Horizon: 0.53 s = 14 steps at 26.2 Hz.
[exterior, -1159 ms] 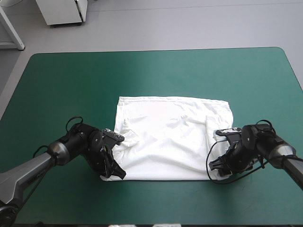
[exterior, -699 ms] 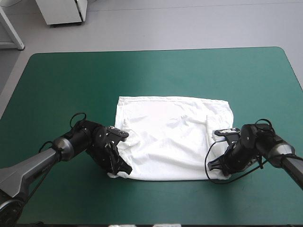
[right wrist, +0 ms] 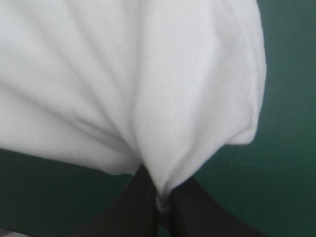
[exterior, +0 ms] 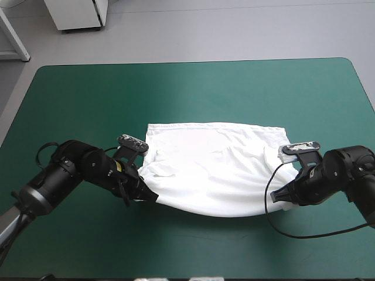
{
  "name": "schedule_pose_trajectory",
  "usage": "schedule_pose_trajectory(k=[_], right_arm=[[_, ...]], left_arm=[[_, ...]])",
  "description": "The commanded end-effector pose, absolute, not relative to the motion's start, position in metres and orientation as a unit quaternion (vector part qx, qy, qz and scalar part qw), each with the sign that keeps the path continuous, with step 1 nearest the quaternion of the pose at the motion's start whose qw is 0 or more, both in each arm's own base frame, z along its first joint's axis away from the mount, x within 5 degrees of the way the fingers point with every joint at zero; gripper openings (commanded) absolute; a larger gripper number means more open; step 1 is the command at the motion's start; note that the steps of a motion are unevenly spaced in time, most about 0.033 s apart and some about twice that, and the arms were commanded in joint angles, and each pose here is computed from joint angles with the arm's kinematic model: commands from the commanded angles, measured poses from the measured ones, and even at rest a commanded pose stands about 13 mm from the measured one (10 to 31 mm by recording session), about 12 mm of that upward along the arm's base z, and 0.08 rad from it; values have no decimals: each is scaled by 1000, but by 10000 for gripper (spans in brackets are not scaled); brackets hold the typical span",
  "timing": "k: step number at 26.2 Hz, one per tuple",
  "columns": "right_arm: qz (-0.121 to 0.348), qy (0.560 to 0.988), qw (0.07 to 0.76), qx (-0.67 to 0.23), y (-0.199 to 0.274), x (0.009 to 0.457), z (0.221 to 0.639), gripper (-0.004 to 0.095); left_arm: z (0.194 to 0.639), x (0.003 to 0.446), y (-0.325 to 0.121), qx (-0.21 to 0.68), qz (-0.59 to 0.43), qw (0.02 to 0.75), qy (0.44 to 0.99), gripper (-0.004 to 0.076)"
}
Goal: Fold the cloth
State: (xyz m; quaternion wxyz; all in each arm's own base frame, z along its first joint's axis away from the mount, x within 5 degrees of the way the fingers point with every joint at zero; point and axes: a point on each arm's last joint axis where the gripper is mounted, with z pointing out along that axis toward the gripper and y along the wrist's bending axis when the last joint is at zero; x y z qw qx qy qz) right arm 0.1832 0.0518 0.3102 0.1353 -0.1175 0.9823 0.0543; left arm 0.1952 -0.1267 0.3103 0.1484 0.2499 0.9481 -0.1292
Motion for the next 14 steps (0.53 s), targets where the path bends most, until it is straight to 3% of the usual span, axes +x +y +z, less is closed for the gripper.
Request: schedule_pose_trajectory(k=[1,6,14], right_arm=[[55,973,192,-113,50,182,341,-13],[54,954,274,-110,50,191,373,-13],[37,935,340,-92,51,216,375,-13]], left_arm=[[351,190,-124,246,-141,210,936,-10],[390,201,-122,244,-120,299,915,-10],[386,229,-126,237,-76,350,903,-10]])
